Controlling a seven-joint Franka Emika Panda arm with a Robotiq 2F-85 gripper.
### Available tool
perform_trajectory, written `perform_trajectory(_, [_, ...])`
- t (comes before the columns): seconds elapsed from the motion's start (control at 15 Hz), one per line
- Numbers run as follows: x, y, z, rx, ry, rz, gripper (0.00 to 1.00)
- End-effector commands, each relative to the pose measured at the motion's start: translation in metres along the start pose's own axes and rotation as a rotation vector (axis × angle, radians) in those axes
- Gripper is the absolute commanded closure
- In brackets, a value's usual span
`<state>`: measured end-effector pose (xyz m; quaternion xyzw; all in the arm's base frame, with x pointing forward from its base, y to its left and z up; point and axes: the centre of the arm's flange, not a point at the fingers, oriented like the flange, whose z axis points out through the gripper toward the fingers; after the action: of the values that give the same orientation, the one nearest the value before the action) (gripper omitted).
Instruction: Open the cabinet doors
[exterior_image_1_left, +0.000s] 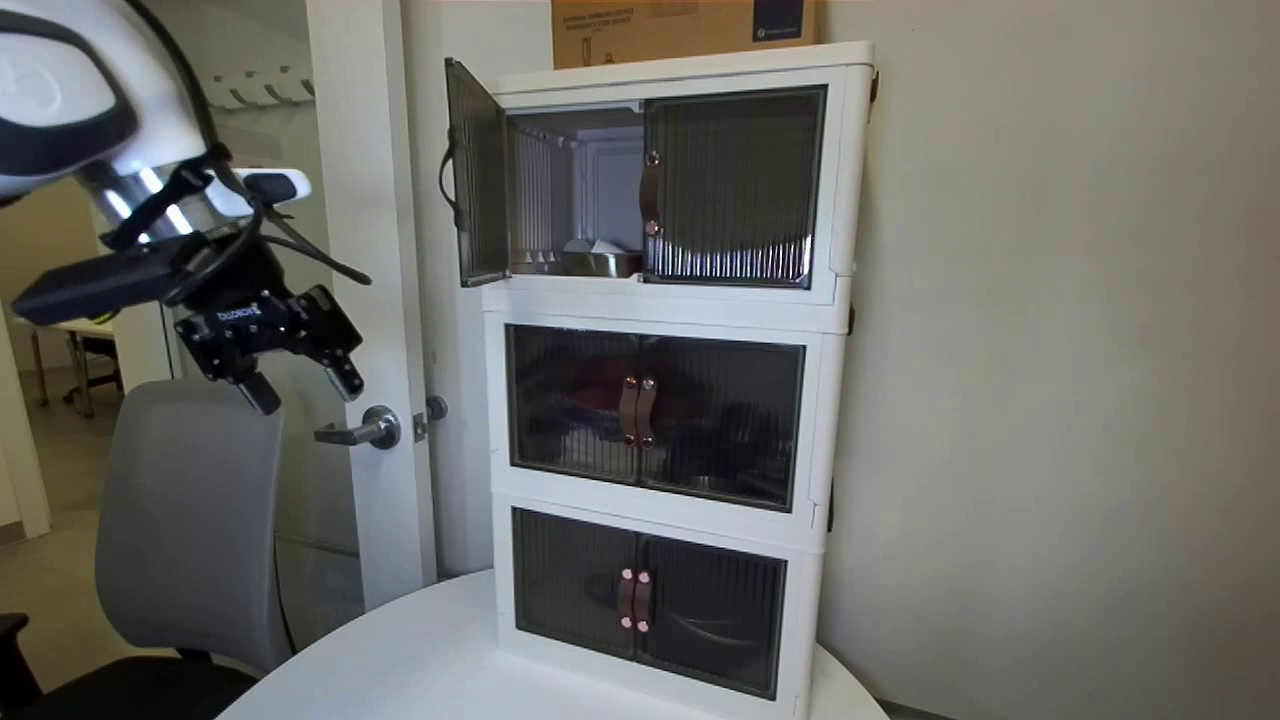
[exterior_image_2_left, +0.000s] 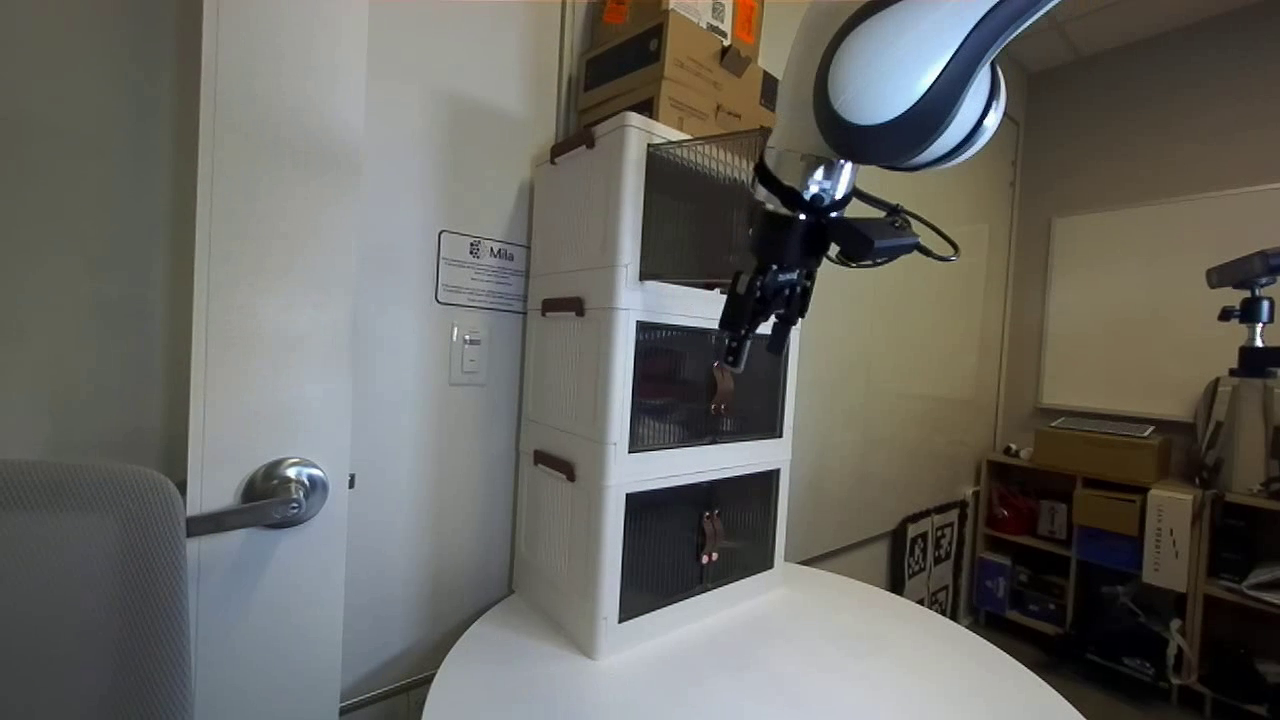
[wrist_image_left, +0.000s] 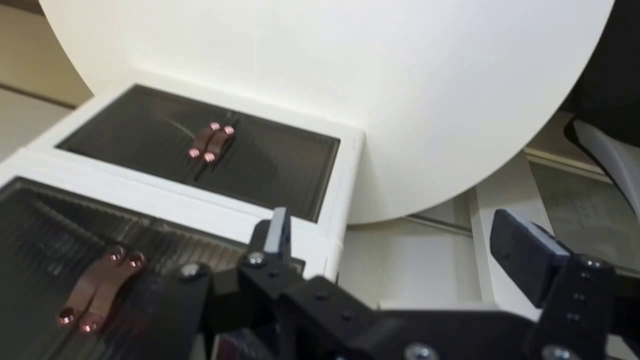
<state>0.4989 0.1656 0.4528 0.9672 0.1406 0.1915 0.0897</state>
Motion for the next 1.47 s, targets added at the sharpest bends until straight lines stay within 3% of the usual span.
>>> perform_trajectory(0.0, [0.005, 0.044, -0.003, 0.005, -0.135, 0.048, 0.0])
perform_trajectory(0.33, [-0.002, 0.108, -0.027, 0.021, -0.152, 0.202, 0.0])
perform_trajectory(0.6, [-0.006, 0.162, -0.057, 0.049, -0.075, 0.367, 0.0])
perform_trajectory(0.73, [-0.002, 0.189, -0.065, 0.017, -0.04, 0.431, 0.0])
perform_trajectory(1.07, [0.018, 0.245, -0.08, -0.055, 0.042, 0.458, 0.0])
perform_trajectory(1.4, [0.058, 0.276, -0.091, -0.071, 0.191, 0.34, 0.0])
